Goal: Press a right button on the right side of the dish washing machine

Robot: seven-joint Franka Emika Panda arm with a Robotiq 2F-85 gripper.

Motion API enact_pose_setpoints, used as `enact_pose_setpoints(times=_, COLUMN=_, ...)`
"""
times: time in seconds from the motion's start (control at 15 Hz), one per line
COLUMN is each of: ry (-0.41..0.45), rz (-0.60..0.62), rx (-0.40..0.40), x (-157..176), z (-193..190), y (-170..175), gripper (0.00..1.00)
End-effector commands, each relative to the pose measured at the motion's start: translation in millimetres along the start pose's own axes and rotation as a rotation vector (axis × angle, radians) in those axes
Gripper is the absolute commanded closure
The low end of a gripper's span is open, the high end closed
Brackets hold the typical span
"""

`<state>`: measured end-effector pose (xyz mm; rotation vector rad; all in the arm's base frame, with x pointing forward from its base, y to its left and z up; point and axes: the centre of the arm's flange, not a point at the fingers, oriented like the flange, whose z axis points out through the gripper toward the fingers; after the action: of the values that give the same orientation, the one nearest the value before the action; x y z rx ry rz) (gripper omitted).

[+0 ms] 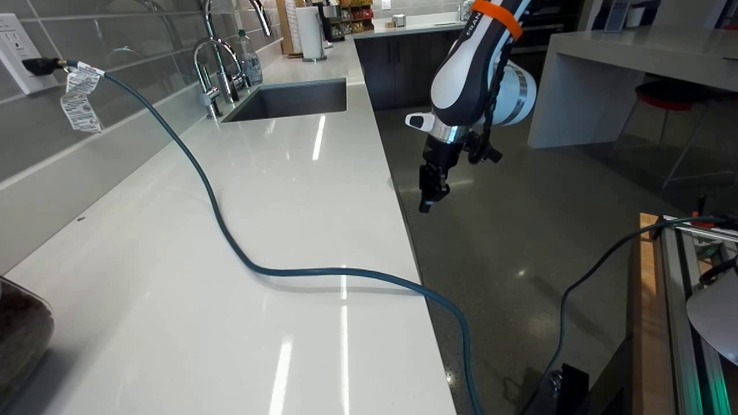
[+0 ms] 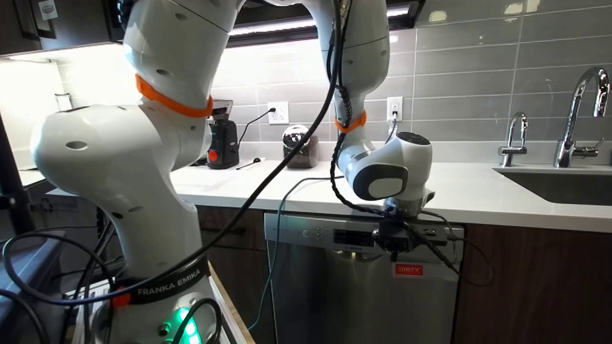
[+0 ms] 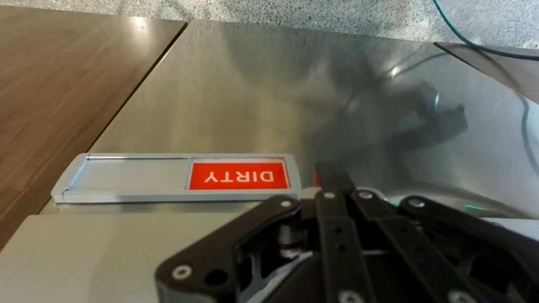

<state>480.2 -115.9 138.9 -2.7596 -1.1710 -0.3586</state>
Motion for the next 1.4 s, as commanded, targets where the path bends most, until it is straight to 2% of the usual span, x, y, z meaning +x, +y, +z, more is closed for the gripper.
enact_pose_setpoints(times=0.0, ry=0.051, rz=0.002, rx=-0.005, x=-5, z=2, y=3, gripper=1.0)
enact_pose_setpoints(times=0.73, ry=0.094, rz=0.019, rx=0.012, x=2, z=5, y=5, gripper=1.0)
enact_pose_setpoints(times=1.33, ry=0.12, rz=0.026, rx=-0.014, x=7, z=7, y=9, gripper=1.0)
